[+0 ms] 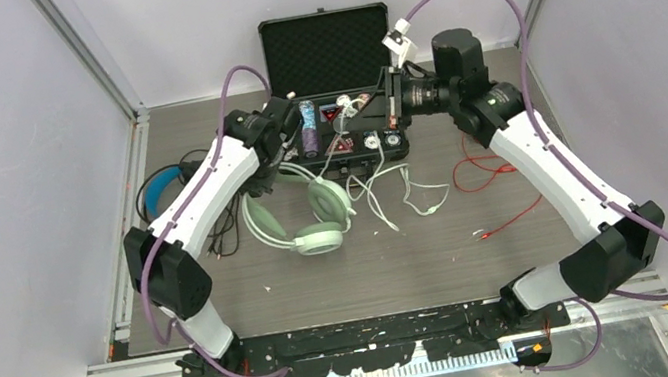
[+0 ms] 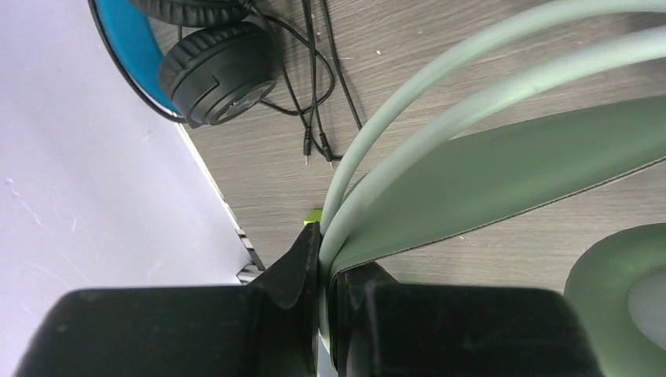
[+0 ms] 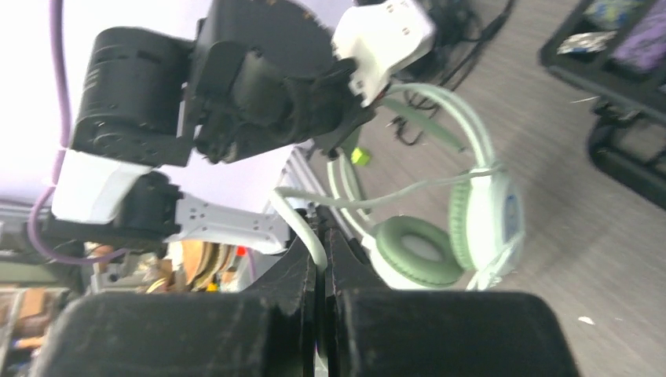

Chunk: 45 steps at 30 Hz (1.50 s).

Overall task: Wrap the headphones
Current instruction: Wrap the headphones cable around the headphones.

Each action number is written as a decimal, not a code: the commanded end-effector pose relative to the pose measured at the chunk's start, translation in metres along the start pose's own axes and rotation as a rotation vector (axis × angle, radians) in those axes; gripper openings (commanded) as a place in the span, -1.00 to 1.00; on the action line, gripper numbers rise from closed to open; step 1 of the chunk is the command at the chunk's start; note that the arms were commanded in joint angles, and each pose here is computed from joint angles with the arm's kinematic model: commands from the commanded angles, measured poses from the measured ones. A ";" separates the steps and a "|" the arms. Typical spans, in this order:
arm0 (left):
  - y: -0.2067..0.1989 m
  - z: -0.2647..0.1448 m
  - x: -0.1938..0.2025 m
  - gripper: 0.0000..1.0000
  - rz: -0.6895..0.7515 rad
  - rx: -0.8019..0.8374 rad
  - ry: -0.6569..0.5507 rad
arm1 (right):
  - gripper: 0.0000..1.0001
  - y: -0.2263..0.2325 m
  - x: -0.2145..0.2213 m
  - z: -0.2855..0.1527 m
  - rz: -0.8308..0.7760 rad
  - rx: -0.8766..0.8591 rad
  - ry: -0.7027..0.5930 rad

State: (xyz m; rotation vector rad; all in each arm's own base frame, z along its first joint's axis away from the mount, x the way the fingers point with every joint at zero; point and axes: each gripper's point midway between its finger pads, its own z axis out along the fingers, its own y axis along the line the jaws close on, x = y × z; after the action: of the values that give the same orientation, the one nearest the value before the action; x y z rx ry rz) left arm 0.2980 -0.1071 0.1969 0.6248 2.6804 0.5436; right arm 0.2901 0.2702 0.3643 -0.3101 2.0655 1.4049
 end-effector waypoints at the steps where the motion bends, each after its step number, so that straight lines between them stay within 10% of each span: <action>1: 0.022 0.000 -0.005 -1.00 -0.116 -0.061 -0.002 | -0.99 0.063 -0.002 -0.001 -0.002 -0.232 -0.023; 19: 0.077 -0.003 -0.044 -1.00 -0.689 0.047 -0.249 | -0.99 0.129 0.074 0.057 0.159 -0.424 0.106; 40: 0.089 -0.093 -0.113 -1.00 -1.095 0.472 -0.712 | -0.99 -0.031 0.146 0.085 -0.190 0.184 0.068; 45: 0.089 -0.096 -0.113 -1.00 -1.062 0.470 -0.726 | -0.47 -0.026 0.135 0.066 -0.229 0.219 0.028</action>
State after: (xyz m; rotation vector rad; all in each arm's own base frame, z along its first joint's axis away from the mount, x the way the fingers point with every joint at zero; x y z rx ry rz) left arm 0.3743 -0.1050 0.2910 -0.4689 2.1939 -0.3661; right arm 0.2099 0.3506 0.1989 -0.4477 2.2786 1.0999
